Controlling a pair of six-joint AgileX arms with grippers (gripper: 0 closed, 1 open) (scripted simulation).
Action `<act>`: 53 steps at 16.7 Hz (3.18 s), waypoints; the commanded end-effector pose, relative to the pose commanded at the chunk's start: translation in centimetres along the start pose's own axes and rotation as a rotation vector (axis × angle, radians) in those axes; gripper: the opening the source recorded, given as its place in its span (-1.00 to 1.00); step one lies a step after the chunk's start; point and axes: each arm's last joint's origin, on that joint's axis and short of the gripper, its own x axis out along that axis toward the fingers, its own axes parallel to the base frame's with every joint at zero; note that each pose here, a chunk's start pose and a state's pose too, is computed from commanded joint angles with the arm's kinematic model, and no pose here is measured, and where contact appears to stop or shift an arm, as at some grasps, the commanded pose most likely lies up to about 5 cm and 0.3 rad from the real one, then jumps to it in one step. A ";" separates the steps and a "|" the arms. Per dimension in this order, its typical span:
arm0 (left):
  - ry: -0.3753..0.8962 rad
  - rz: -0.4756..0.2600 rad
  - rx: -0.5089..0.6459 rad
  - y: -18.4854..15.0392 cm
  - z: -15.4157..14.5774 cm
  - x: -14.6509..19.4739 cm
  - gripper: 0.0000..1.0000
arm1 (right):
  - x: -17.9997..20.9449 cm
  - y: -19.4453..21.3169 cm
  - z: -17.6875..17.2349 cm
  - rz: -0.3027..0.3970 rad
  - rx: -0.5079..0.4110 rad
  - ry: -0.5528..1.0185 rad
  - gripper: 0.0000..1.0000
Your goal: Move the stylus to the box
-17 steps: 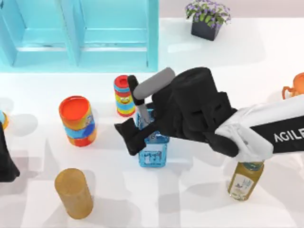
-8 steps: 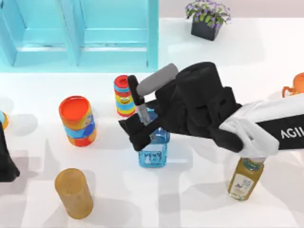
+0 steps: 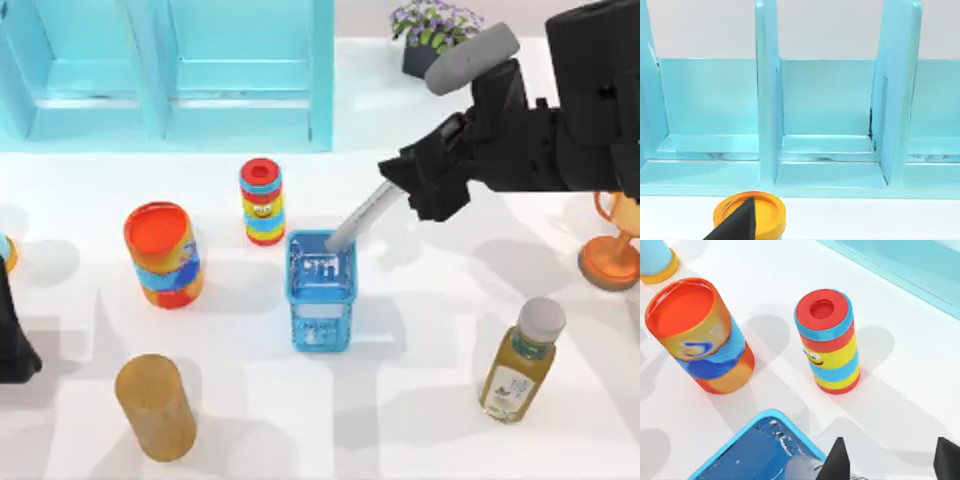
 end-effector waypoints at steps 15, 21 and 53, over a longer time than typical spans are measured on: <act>0.000 0.000 0.000 0.0 0.0 0.0 1.00 | -6.6 -2.4 0.4 -0.029 0.011 0.074 -1.00; 0.000 0.000 0.000 0.0 0.0 0.0 1.00 | -10.7 -6.0 -0.7 -0.126 0.068 0.267 -1.00; 0.000 0.000 0.000 0.0 0.0 0.0 1.00 | -23.2 -13.5 -6.9 -0.606 0.196 0.360 -1.00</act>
